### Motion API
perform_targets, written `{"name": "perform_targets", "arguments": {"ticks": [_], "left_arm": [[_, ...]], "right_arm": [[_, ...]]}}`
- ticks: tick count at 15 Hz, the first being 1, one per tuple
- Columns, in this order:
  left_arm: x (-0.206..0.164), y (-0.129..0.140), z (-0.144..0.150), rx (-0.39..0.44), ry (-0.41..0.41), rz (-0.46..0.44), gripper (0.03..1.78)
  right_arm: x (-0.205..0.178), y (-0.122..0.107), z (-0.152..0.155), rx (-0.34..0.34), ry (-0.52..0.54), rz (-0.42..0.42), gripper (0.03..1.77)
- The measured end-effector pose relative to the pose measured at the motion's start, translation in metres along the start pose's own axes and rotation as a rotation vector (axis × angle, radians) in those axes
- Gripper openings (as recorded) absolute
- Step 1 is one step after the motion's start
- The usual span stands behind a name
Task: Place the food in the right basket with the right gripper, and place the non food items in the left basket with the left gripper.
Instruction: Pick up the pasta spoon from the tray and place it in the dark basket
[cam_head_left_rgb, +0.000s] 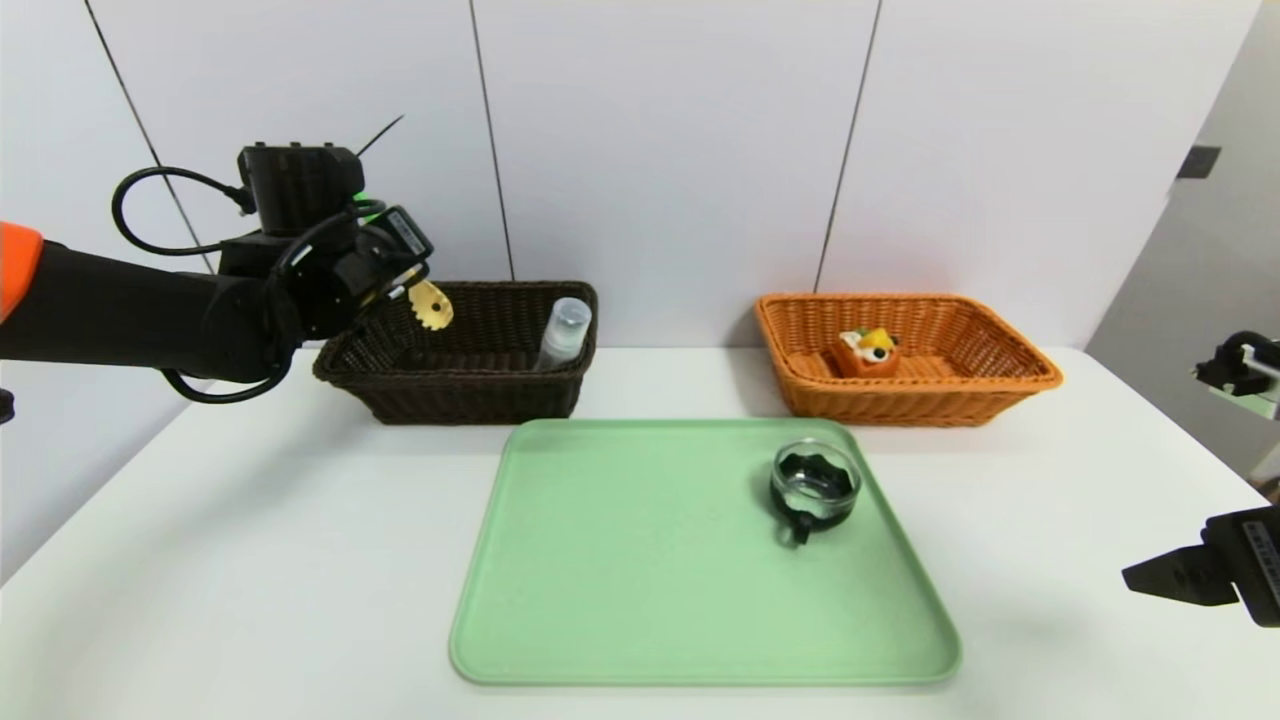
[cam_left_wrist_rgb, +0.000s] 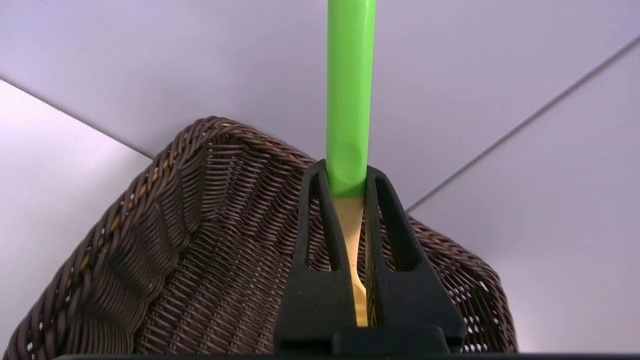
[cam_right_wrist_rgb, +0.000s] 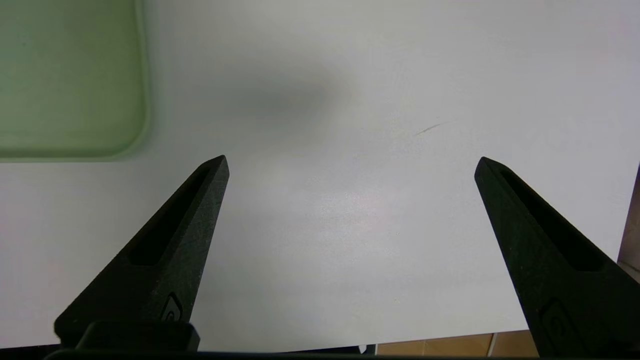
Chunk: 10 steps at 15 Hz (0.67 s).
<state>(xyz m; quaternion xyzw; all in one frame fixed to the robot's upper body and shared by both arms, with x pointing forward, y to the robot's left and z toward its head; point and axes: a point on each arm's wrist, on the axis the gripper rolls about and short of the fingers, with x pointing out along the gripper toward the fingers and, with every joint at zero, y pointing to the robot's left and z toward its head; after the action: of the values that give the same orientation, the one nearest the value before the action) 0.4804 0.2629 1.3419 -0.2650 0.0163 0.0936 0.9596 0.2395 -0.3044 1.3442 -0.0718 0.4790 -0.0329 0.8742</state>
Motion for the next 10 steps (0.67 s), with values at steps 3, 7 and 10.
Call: {"name": "perform_targets", "arguments": {"ticks": [3, 7, 10], "left_arm": [[0.009, 0.008, -0.01, 0.021, 0.023, 0.021, 0.13], [0.016, 0.014, -0.023, 0.033, 0.053, 0.041, 0.13], [0.02, 0.016, -0.03, 0.039, 0.069, 0.046, 0.13]], "right_arm": [[-0.003, 0.0, 0.004, 0.011, -0.052, 0.009, 1.7], [-0.004, 0.0, 0.009, 0.005, -0.111, 0.018, 1.7], [-0.004, 0.0, 0.009, 0.006, -0.111, 0.015, 1.7]]}}
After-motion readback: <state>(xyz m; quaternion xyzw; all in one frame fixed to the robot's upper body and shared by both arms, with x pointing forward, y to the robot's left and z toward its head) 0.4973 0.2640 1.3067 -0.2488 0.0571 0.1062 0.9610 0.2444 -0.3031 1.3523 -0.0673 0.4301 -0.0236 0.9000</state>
